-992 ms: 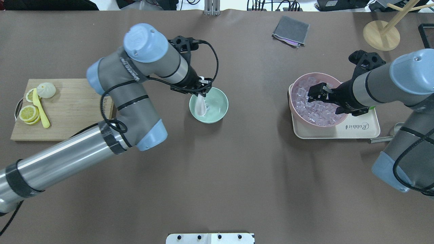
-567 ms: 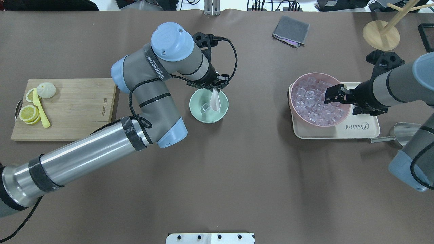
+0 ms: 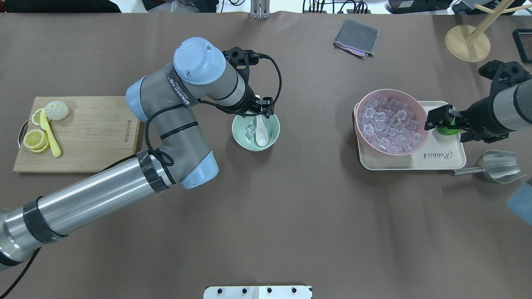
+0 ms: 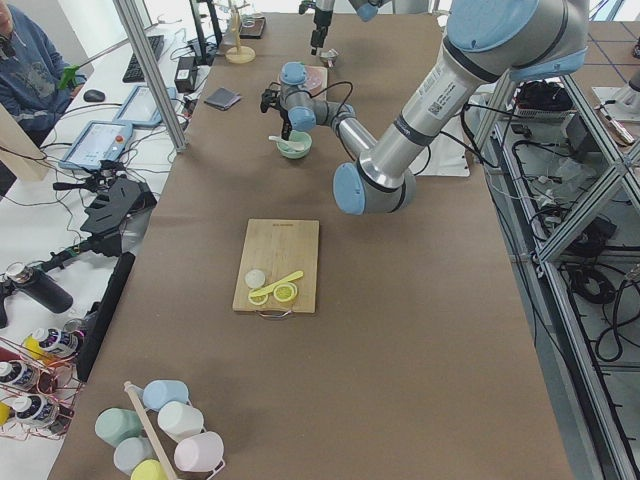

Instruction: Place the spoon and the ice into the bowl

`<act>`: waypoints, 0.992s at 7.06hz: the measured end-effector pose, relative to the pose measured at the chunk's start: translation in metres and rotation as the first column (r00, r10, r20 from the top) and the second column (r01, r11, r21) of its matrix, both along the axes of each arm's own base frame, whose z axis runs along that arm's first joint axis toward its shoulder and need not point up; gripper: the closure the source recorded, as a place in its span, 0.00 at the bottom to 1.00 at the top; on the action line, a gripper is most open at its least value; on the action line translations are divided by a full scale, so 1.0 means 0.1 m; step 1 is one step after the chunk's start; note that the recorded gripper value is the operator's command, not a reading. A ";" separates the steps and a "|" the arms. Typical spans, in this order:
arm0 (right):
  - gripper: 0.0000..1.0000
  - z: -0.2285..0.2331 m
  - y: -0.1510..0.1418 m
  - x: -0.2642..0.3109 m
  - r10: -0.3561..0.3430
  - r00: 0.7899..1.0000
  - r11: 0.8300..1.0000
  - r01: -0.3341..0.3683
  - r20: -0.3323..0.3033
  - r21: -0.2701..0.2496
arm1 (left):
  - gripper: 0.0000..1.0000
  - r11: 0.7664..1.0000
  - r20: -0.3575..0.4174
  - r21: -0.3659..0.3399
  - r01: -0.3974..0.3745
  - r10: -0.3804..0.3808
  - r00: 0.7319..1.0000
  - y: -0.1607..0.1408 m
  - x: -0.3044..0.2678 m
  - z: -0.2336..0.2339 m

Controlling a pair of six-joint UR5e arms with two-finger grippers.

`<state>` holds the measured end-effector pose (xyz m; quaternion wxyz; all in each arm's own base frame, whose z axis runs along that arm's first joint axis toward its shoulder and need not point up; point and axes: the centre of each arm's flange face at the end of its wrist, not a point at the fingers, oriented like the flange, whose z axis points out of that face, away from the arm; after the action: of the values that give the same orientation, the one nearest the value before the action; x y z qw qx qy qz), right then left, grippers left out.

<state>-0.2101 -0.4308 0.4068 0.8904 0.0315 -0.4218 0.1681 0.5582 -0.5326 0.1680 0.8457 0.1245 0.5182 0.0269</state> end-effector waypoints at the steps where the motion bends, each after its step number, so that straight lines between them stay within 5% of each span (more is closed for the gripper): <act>1: 0.00 0.08 -0.03 0.14 -0.015 1.000 1.000 0.015 -0.008 0.015 | 0.02 1.000 0.004 -0.001 0.009 -0.009 1.000 -0.05 -0.10 0.01; 3: 0.00 0.35 -0.04 0.55 -0.061 0.997 0.997 0.064 -0.043 0.053 | 0.02 0.999 0.081 0.040 -0.014 0.010 0.997 -0.21 -0.74 0.31; 5: 0.00 0.70 -0.01 1.08 -0.111 0.991 0.989 0.117 -0.070 0.086 | 0.02 0.984 0.201 0.150 -0.099 0.068 0.977 -0.33 -1.87 1.08; 7: 0.00 1.21 0.00 1.67 -0.159 0.981 0.976 0.174 -0.111 0.131 | 0.02 0.968 0.269 0.188 -0.168 0.114 0.956 -0.30 -3.03 1.97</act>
<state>-0.0428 -0.4305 0.5273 0.9169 0.0670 -0.3887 0.0609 0.2555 -0.5627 0.3650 0.8836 0.1707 0.4066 0.1576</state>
